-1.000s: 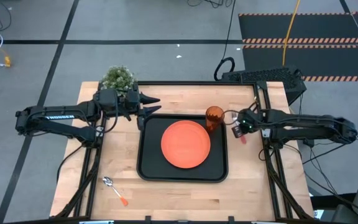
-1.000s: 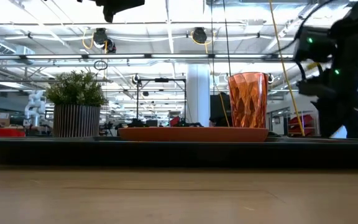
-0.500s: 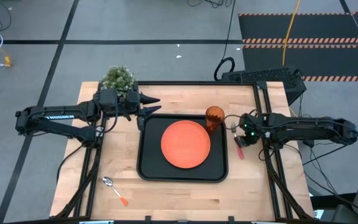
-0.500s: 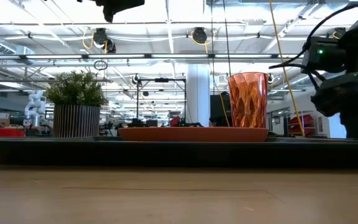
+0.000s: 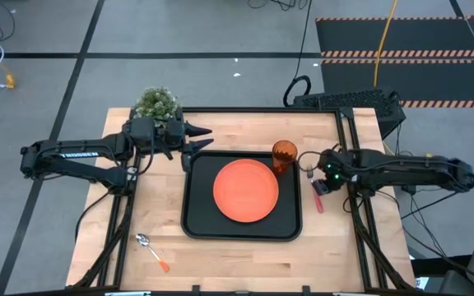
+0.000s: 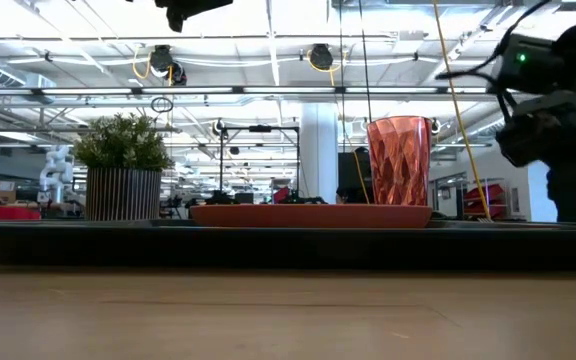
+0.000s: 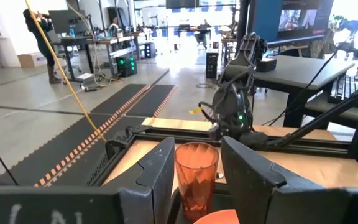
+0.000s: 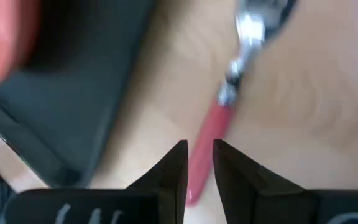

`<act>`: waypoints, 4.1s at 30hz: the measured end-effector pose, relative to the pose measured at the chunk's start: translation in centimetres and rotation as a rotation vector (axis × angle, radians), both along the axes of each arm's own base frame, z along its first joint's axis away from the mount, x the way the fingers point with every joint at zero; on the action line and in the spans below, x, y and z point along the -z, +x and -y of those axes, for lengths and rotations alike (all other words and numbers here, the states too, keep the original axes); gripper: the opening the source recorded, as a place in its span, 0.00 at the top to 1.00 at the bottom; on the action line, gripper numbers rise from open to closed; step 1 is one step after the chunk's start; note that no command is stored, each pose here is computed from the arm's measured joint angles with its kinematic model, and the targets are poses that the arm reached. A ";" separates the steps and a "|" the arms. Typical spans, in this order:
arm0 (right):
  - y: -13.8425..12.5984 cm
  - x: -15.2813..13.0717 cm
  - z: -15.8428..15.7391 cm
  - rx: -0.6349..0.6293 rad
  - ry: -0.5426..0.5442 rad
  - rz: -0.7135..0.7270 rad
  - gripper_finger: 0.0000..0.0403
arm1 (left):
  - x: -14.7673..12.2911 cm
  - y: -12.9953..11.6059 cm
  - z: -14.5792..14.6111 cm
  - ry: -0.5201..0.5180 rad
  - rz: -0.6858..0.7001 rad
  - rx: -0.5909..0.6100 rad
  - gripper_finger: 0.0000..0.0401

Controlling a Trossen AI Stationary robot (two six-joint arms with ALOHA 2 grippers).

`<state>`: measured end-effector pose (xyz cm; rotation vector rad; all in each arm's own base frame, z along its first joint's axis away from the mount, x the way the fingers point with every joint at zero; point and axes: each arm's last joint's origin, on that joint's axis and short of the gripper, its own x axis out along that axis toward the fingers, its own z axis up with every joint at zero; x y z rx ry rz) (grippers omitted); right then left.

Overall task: Pick and place plate/cup/fork/spoon on tray
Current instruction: Put the pink fork on the black tray to the left of the orange plate

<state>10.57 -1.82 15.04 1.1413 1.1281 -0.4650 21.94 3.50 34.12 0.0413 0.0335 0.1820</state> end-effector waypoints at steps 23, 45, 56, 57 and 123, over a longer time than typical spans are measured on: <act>3.4 -1.7 -1.0 -0.133 0.092 0.606 0.84 | 0.0 0.0 0.1 -0.053 0.004 0.004 0.66; 3.9 -9.0 -9.4 -0.397 -0.330 1.552 0.84 | 1.6 0.5 1.1 -0.162 -0.125 0.128 0.66; 4.7 -10.8 -9.9 -0.402 -0.956 1.909 0.84 | 1.6 0.1 2.1 -0.163 -0.151 0.172 0.66; 4.8 -10.9 -9.8 -0.392 -0.990 1.907 0.84 | 1.4 -0.2 2.3 -0.161 -0.145 0.183 0.66; 2.1 4.2 -6.3 0.075 -0.548 -0.333 0.90 | -1.9 -4.8 3.4 0.107 0.009 0.088 0.66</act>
